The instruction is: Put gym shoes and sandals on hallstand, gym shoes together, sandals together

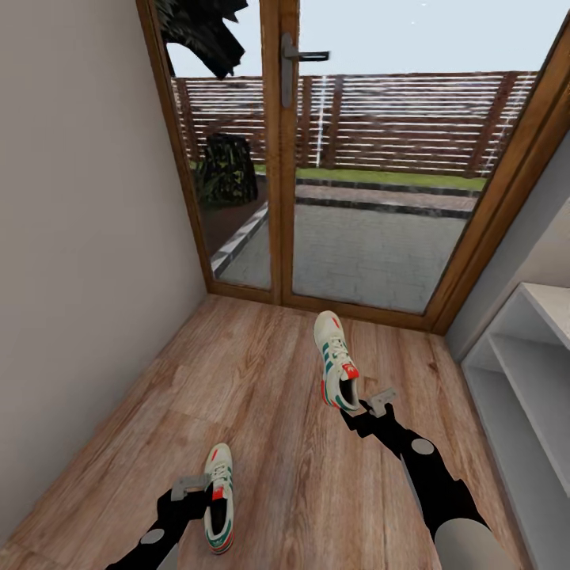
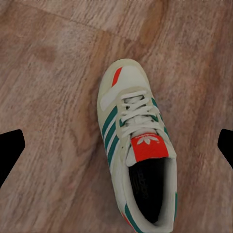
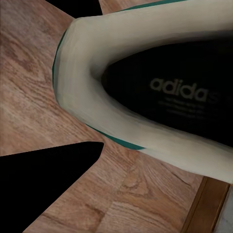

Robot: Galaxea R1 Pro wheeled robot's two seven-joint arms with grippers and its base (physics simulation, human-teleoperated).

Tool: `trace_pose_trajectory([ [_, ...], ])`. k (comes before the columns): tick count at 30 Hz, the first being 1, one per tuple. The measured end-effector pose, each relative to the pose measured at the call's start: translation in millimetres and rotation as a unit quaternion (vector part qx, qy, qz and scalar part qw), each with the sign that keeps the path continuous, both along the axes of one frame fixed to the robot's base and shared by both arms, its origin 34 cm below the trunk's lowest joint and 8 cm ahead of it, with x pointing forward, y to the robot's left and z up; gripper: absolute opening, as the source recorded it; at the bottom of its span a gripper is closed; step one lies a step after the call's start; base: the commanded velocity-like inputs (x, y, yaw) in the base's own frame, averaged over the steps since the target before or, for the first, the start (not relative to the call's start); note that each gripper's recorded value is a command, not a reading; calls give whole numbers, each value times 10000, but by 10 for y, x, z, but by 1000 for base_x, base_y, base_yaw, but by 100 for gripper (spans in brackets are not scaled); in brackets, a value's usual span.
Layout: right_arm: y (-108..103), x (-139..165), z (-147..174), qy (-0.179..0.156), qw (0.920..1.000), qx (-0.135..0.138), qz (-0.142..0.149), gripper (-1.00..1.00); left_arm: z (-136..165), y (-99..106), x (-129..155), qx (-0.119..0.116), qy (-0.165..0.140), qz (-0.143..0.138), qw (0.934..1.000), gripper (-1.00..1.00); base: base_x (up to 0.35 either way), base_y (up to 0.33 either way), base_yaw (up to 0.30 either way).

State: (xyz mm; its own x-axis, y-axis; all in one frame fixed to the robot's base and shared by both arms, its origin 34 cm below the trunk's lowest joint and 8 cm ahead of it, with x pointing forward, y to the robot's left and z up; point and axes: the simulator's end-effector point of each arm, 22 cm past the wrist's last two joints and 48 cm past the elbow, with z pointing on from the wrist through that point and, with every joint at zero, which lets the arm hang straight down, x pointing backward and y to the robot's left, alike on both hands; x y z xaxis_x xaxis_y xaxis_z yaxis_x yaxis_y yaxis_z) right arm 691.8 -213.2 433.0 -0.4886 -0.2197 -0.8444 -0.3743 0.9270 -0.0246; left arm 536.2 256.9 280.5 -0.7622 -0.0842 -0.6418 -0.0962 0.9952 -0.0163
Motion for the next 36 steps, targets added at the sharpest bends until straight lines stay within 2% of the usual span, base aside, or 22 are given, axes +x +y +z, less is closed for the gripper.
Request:
trace_pose_trajectory([
  [9,1,0,0,0,10000,0,1,-100,21,5,31,14,-53,-10,10000,100,0,0,-8],
  [21,-2,8,26,-18,10000,-3,0,-100,44,-13,51,8,-86,-45,10000,100,0,0,-212],
  [29,-1,11,35,-26,10000,-2,-1,-100,53,-11,58,12,-99,-50,9999,100,0,0,-74],
  [36,-4,-36,-153,5,10000,-4,-4,-100,-128,-14,-1,9,-62,-52,10000,100,0,0,-5],
])
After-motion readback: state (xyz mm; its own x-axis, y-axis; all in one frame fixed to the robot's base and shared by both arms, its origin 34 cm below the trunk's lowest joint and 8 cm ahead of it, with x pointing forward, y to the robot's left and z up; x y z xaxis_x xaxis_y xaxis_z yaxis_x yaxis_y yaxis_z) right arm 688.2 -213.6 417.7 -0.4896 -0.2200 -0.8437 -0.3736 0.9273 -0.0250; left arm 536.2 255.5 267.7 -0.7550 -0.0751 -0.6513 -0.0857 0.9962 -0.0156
